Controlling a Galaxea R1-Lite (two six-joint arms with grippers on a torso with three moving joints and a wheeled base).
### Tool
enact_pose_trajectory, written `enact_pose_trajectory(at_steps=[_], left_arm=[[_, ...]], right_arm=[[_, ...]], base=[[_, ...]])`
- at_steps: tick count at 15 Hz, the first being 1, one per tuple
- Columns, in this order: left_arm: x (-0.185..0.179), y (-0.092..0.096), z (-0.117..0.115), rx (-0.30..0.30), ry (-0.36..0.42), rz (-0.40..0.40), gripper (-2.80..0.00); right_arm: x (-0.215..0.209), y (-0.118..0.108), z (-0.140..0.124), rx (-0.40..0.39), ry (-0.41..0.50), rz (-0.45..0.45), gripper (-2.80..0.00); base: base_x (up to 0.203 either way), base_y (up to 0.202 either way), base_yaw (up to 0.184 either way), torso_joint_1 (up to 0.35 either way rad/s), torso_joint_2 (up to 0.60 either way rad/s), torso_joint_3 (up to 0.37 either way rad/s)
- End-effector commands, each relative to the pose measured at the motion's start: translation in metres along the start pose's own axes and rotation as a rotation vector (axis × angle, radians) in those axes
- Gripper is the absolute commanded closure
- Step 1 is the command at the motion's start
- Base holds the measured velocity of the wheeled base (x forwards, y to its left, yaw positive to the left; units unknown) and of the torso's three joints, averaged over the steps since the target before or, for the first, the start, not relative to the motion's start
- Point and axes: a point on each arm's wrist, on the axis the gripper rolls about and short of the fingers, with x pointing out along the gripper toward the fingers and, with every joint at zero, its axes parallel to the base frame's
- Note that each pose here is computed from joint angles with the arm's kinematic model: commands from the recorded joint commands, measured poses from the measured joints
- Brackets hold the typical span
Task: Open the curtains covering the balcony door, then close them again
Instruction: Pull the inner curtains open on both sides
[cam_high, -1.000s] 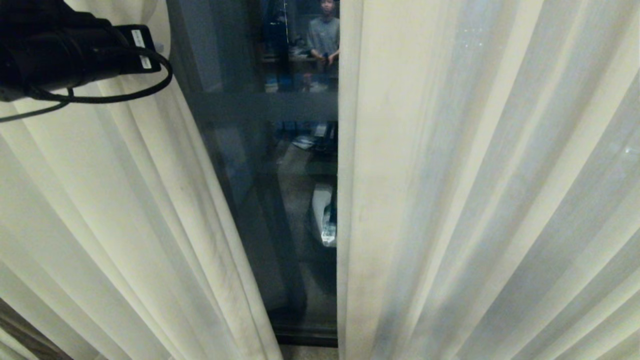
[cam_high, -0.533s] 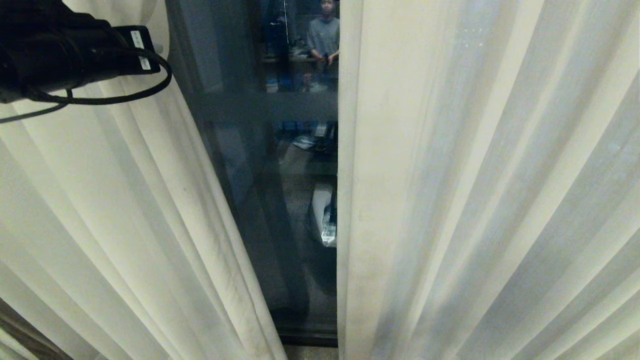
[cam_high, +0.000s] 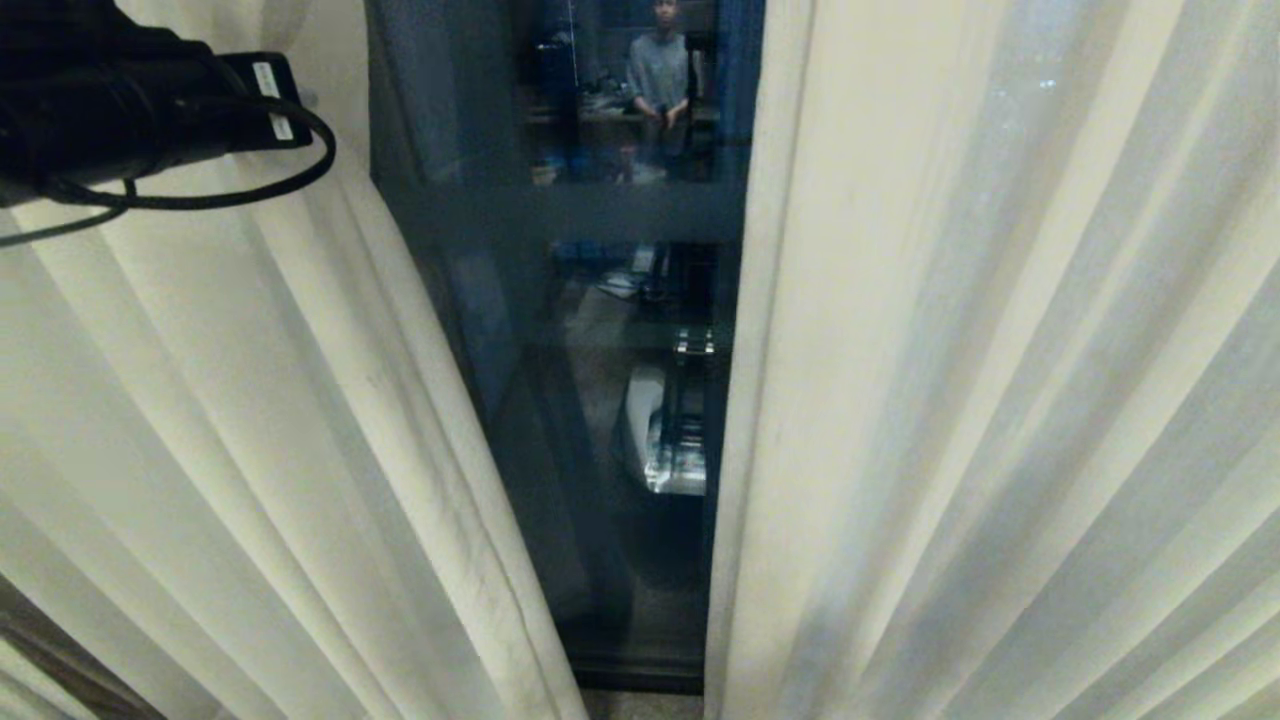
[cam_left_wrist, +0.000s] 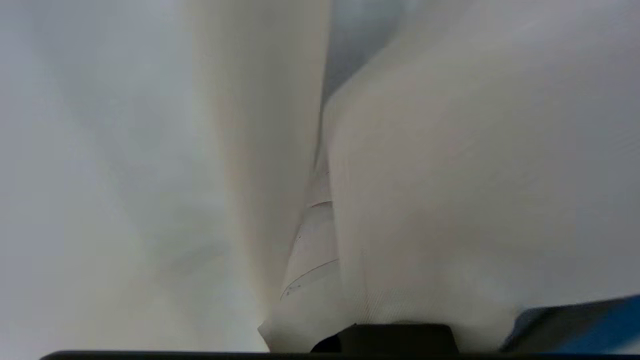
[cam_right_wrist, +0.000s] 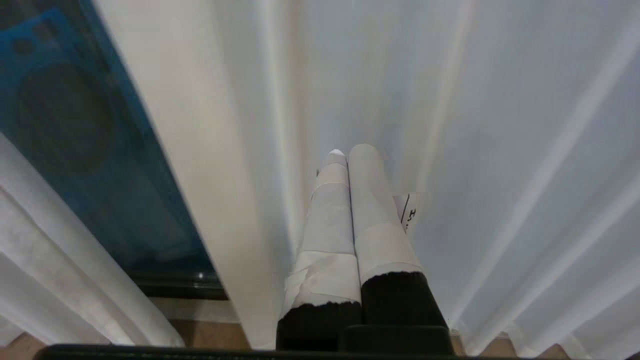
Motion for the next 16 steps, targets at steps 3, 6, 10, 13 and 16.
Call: enact_pose_trajectory(at_steps=[3,6,10,13,16], left_arm=[[0.0005,-0.0002,-0.0003,0.000,0.001,0.000,0.00],[0.0005,-0.0002,-0.0003,0.000,0.001,0.000,0.00],[-0.0006,-0.0001,0.0006,-0.001,-0.002,-0.001,0.00],[-0.0023,0.0000,0.0019,-0.001,-0.007,-0.001,0.00],[-0.0049,-0.0002,0.0040,-0.002,-0.014,-0.003,0.00]], right_arm=[[0.0000,0.0000,0.0000,0.000,-0.001,-0.001,0.00],[0.0000,0.0000,0.0001,0.000,-0.001,-0.001,0.00],[0.0000,0.0000,0.0000,0.000,0.000,-0.001,0.00],[0.0000,0.0000,0.0000,0.000,0.000,-0.001,0.00],[0.0000,0.0000,0.0000,0.000,0.000,-0.001,0.00]], base=[[0.000,0.190,0.002,0.004,0.00,0.003],[0.000,0.189,0.001,0.002,0.00,0.001],[0.000,0.186,0.000,0.002,0.00,0.003],[0.000,0.191,0.000,0.002,0.00,0.001],[0.000,0.186,-0.001,0.004,0.00,0.001]])
